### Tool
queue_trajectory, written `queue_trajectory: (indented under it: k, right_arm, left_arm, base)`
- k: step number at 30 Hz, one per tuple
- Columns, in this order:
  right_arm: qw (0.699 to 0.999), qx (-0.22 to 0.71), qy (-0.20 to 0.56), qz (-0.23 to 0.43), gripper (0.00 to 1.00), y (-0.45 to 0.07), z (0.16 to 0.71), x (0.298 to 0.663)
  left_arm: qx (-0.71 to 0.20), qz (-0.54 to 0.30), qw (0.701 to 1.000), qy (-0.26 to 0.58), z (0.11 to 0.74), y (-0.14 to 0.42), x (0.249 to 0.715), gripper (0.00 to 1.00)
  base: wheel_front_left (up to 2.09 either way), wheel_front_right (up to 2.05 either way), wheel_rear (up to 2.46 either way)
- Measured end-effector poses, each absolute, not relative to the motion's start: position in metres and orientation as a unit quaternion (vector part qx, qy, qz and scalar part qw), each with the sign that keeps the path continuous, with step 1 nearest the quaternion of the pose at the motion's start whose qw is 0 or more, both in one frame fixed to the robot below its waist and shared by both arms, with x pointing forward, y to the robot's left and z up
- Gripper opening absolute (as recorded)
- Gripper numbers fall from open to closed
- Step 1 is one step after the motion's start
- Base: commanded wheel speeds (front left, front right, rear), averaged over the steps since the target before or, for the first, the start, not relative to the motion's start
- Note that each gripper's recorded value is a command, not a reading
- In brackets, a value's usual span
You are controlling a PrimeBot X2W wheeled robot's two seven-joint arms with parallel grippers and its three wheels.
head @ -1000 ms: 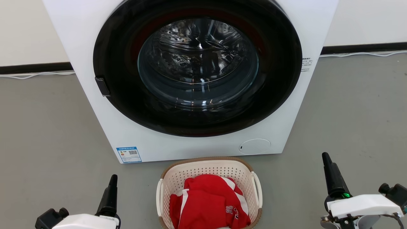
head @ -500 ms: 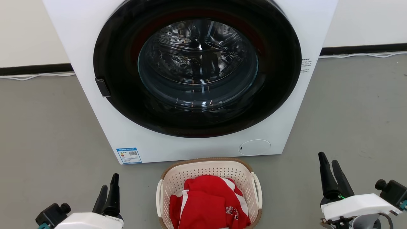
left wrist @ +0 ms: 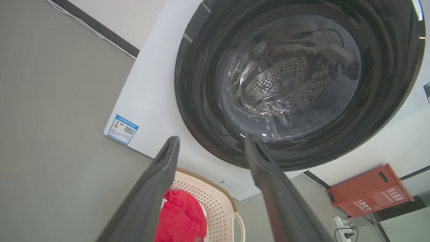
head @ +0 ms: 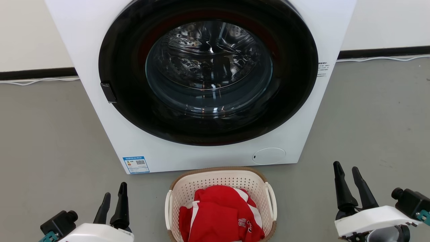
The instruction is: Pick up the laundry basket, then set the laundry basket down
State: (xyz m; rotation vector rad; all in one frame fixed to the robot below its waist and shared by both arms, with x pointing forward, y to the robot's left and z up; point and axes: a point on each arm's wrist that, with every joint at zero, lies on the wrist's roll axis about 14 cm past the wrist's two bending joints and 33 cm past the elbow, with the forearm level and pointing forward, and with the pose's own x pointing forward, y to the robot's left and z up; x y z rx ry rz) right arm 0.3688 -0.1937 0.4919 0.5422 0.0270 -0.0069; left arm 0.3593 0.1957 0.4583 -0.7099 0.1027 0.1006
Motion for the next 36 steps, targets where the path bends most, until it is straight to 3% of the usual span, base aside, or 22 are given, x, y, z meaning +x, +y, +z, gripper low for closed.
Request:
queue_trajectory:
  k: [36]
  right_arm:
    - [0.998, 0.056, -0.012, 0.011, 1.00, -0.1977, 0.4963, 0.3614]
  left_arm:
    - [-0.144, 0.022, 0.989, 0.026, 0.4670, 0.1963, 0.3594, 1.00]
  base:
    - [0.00, 0.00, 0.00]
